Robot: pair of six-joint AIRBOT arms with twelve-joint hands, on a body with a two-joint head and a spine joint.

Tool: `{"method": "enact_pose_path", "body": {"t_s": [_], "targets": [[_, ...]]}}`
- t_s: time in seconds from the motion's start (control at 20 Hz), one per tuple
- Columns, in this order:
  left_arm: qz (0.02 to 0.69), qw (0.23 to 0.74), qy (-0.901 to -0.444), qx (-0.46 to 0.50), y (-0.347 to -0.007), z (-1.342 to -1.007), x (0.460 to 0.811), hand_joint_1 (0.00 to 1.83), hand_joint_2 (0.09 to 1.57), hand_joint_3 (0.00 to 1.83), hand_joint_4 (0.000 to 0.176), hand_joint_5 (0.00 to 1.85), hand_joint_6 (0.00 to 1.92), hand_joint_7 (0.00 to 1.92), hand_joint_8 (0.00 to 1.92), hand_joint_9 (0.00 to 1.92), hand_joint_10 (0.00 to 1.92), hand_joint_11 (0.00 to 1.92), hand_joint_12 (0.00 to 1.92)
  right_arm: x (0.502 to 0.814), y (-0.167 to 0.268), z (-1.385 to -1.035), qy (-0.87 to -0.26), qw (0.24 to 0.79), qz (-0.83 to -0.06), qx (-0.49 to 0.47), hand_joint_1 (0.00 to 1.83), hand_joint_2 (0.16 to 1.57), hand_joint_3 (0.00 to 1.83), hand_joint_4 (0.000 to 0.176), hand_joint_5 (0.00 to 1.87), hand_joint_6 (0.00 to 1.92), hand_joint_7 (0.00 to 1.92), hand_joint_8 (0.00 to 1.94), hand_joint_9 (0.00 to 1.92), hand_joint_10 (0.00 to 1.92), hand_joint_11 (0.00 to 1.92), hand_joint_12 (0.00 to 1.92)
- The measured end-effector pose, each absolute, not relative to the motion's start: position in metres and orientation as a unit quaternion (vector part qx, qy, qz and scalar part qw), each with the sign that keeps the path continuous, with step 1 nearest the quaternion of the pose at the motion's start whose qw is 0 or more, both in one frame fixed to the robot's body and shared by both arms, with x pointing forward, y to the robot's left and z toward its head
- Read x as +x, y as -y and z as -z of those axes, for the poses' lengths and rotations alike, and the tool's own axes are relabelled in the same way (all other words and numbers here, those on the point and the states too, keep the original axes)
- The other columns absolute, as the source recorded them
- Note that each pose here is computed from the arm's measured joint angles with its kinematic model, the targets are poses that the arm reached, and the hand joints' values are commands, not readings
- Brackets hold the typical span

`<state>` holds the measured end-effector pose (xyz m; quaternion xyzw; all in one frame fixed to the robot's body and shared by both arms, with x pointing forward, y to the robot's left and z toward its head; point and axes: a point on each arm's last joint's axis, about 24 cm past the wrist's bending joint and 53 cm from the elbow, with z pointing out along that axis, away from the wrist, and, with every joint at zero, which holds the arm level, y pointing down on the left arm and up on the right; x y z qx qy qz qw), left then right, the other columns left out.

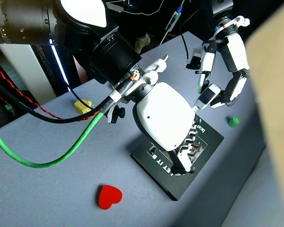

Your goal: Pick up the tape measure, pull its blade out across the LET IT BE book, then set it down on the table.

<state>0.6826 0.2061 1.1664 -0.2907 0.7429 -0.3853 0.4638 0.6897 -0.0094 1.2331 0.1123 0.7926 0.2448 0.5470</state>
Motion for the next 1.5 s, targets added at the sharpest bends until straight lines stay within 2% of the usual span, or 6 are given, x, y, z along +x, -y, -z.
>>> {"method": "enact_pose_path", "body": {"t_s": [1.1,1.15,1.2,1.3,1.45,1.5], "targets": [[0.386,0.463,-0.742,-0.292,-0.2061,-1.1664,0.6826,1.37,1.13,0.0,0.0,0.86,1.0,1.01,1.0,0.83,1.31,0.76,1.17,0.6897,0.0079,-1.2344,-0.791,0.549,-0.247,0.108,1.03,1.09,0.0,0.0,0.78,0.01,0.85,0.01,0.78,0.02,0.39,0.94],[0.386,0.463,-0.742,-0.292,-0.2061,-1.1664,0.6826,1.37,1.13,0.0,0.0,0.87,1.0,1.01,1.0,0.84,1.31,0.77,1.17,0.6897,0.0079,-1.2344,-0.791,0.549,-0.247,0.109,1.07,1.15,0.0,0.0,0.87,0.89,0.95,0.02,0.87,0.03,0.45,0.95],[0.387,0.463,-0.742,-0.292,-0.206,-1.1668,0.6827,1.37,1.13,0.0,0.0,0.87,1.0,1.01,1.0,0.84,1.31,0.78,1.17,0.6897,0.0078,-1.2345,-0.791,0.549,-0.247,0.108,1.17,1.15,0.0,0.0,0.84,1.12,0.98,0.8,0.96,0.05,0.53,0.98],[0.387,0.463,-0.742,-0.292,-0.2061,-1.1669,0.6828,1.37,1.13,0.0,0.0,0.87,1.0,1.01,1.0,0.84,1.31,0.77,1.17,0.6896,0.0075,-1.2345,-0.791,0.549,-0.248,0.108,1.19,1.15,0.0,0.031,0.88,1.13,0.97,1.0,1.07,0.09,0.64,1.06],[0.387,0.463,-0.742,-0.293,-0.2061,-1.1669,0.6828,1.37,1.13,0.0,0.0,0.87,1.0,1.02,0.99,0.83,1.31,0.75,1.16,0.6897,0.0076,-1.2346,-0.791,0.549,-0.248,0.109,1.2,1.14,0.0,0.033,0.9,1.09,0.98,1.01,1.11,0.11,0.7,1.12],[0.387,0.463,-0.742,-0.292,-0.2058,-1.1667,0.6827,1.37,1.13,0.0,0.0,0.87,1.0,1.02,0.99,0.83,1.31,0.75,1.16,0.6897,0.0078,-1.2347,-0.791,0.549,-0.248,0.109,1.2,1.14,0.0,0.024,0.89,1.09,0.98,1.02,1.12,0.12,0.7,1.16]]}}
